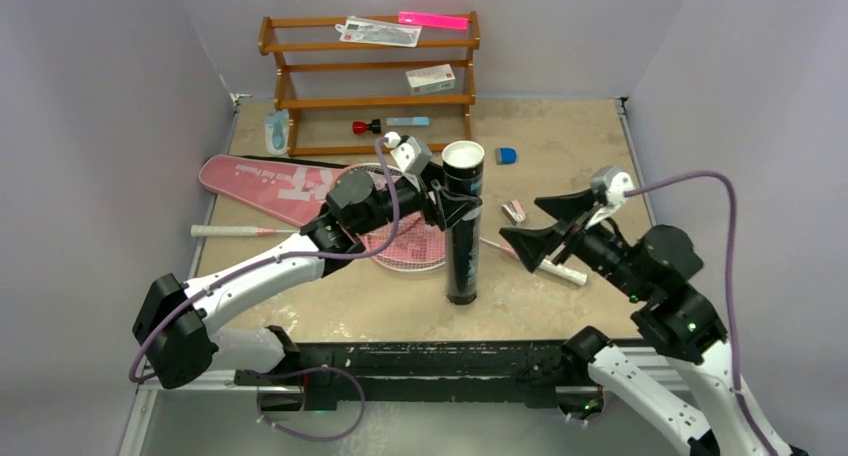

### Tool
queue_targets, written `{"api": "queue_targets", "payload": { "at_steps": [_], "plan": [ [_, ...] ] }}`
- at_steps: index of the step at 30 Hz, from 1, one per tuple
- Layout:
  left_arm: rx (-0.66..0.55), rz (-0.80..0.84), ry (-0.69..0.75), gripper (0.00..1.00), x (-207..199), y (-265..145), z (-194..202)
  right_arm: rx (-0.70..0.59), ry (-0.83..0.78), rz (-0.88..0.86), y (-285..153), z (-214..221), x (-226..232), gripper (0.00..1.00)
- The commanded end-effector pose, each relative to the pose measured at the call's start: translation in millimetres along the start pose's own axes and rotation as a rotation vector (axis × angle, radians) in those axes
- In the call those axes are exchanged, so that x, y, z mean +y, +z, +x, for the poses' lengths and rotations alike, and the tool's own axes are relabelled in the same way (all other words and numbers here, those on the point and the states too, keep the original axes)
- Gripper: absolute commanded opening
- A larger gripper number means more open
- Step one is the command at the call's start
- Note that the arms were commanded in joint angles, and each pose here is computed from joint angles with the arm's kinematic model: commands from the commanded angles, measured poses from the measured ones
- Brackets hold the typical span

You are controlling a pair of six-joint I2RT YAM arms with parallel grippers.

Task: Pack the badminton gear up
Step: Pick up the shuttle tube at the center of the board.

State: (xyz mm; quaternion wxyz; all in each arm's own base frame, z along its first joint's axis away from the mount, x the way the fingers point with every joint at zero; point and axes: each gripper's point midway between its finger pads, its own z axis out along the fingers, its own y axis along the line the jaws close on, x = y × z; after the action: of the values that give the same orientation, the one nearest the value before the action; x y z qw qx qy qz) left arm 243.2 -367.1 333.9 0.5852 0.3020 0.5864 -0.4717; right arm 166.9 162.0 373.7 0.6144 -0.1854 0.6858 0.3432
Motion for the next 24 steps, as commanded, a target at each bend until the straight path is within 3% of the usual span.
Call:
{"api": "queue_targets", "payload": {
  "at_steps": [1,5,14,22,24],
  "plan": [
    [-0.211,-0.063,-0.185,0.43,0.7,-8.5,-74.1,0.116,0.008,-0.13,24.2,41.3,11.3,0.99],
    [-0.242,-0.03,-0.241,0.41,-4.6,-11.3,-86.7,0.207,0.049,-0.194,42.5,71.8,15.0,0.99],
    [-0.262,0.032,-0.305,0.41,-19.5,-16.0,-98.8,0.253,0.113,-0.261,65.3,89.7,21.0,0.96],
    [-0.266,0.08,-0.373,0.41,-22.8,-5.7,-94.9,0.243,0.125,-0.247,64.7,91.2,18.8,0.63],
    [-0.26,0.08,-0.377,0.45,-21.8,-2.8,-92.6,0.241,0.125,-0.221,64.5,90.6,15.1,0.53]
  ]
}}
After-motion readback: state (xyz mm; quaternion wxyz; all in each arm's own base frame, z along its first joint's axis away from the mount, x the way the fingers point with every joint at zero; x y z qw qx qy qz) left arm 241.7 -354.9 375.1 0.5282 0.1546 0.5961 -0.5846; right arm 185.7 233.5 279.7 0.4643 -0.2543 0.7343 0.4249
